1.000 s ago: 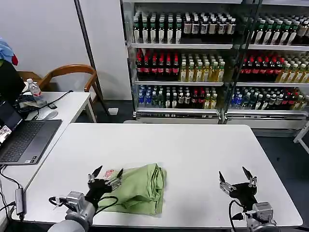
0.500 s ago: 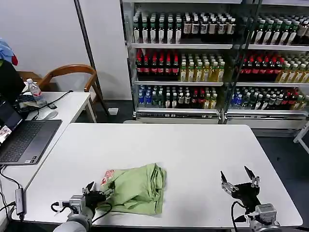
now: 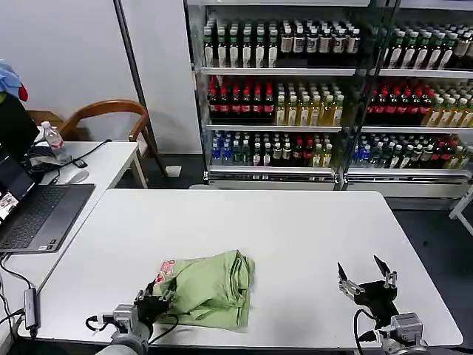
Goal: Fold and organize the clothes.
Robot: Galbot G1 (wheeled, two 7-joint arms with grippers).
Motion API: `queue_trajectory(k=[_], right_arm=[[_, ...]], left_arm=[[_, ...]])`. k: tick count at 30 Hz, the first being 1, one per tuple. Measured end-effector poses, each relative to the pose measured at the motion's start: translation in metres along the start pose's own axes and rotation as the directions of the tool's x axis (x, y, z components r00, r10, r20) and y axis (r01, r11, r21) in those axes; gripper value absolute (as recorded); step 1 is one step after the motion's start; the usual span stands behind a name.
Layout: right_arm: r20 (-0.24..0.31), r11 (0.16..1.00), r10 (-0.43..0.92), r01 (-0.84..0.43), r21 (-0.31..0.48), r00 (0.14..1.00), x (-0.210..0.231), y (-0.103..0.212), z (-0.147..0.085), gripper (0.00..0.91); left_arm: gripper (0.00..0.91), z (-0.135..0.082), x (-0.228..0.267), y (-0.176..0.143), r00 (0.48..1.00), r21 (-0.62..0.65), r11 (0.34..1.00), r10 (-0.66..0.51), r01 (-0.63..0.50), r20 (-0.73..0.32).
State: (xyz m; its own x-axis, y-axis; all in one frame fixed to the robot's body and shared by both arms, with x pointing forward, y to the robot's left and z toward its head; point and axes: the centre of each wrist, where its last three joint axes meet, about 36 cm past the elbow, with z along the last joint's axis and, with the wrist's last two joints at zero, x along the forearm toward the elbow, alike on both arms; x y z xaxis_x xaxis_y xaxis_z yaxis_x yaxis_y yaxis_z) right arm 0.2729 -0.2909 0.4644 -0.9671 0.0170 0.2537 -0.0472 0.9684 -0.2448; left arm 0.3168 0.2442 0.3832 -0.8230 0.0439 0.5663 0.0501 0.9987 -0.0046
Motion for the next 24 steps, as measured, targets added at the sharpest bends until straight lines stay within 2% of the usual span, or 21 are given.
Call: queue_trajectory(k=[8, 14, 19, 24], right_arm=[[-0.002, 1.0, 0.001, -0.001, -0.003, 1.0, -0.001, 0.002, 0.002, 0.907], [0.001, 1.0, -0.007, 0.007, -0.002, 1.0, -0.004, 0.004, 0.002, 0.907], [0.005, 1.0, -0.02, 0.02, 0.004, 1.0, -0.008, 0.005, 0.002, 0.907], [0.013, 0.999, -0.037, 0.036, 0.01, 0.999, -0.015, 0.007, 0.001, 0.907]], left_arm=[[0.05, 0.004, -0.002, 0.0, 1.0, 0.003, 1.0, 0.025, -0.025, 0.014], [0.05, -0.005, 0.001, 0.007, 0.999, 0.001, 0.999, 0.04, -0.04, 0.037], [0.05, -0.026, 0.013, 0.027, 0.998, -0.003, 1.0, 0.022, -0.022, 0.051], [0.05, -0.054, 0.028, 0.064, 0.996, 0.001, 0.999, -0.032, 0.032, 0.079]])
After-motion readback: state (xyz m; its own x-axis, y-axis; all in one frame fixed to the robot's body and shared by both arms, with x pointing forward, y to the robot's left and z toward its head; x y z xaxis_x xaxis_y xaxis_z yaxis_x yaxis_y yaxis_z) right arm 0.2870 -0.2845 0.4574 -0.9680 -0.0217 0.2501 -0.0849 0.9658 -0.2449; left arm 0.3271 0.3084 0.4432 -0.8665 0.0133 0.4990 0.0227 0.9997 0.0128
